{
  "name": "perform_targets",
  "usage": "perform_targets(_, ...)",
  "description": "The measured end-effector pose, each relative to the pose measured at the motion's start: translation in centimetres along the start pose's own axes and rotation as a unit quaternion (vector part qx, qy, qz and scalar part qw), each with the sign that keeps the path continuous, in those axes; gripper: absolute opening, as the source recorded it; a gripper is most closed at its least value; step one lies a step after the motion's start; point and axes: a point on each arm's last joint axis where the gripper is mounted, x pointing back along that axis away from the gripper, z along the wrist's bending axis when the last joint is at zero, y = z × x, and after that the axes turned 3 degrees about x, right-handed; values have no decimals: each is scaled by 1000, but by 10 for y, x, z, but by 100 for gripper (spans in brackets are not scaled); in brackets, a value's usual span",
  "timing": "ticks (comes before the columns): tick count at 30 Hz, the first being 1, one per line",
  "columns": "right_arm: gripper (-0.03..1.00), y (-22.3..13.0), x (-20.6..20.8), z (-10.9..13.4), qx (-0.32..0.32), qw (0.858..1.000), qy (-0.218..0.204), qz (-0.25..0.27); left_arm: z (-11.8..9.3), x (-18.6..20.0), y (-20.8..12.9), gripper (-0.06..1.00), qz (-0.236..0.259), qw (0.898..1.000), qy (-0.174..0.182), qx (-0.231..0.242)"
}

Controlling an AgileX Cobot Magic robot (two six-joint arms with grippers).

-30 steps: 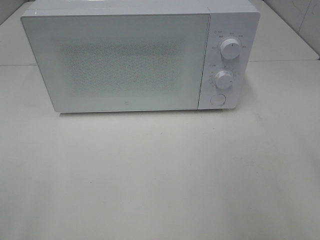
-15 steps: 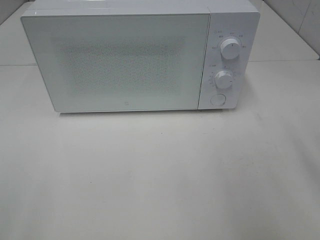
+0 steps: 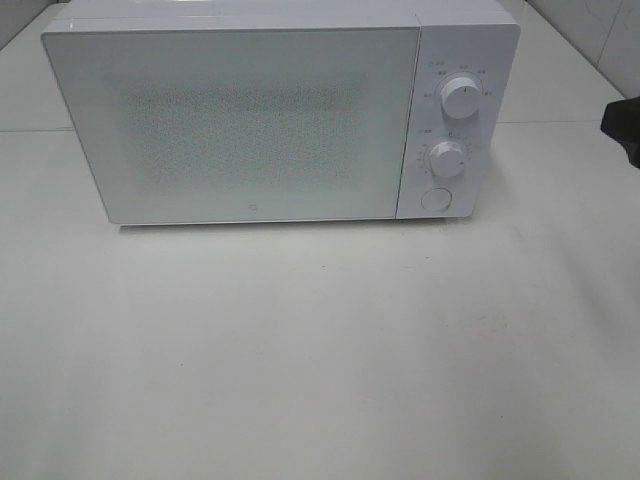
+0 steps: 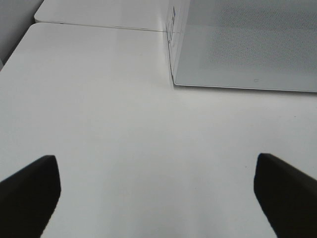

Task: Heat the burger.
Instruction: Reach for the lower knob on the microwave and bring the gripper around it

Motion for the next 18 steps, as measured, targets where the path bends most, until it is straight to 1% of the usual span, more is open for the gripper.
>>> perform_targets(3,77,0,-8,0,-9,1000,3,-16,0,0,0,98,0,1000,0,0)
perform_targets(4,77,0,-13,1,-12,999,6,-32,0,0,0,98,0,1000,0,0)
perform_targets(5,77,0,-13,1,-12,999,6,-32,0,0,0,98,0,1000,0,0)
perform_targets(7,77,-8,-18,1,-16,998,10,-54,0,0,0,98,0,1000,0,0)
perform_targets(10,77,-10,-19,1,-19,998,10,-61,0,0,0,98,0,1000,0,0)
perform_targets(13,76,-20,-21,-1,-27,997,3,-75,0,0,0,98,0,1000,0,0)
perform_targets(14,76,-26,-22,-2,-29,996,-7,-84,0,0,0,98,0,1000,0,0)
perform_targets(18,76,-35,-20,7,-2,994,-21,-108,0,0,0,98,0,1000,0,0)
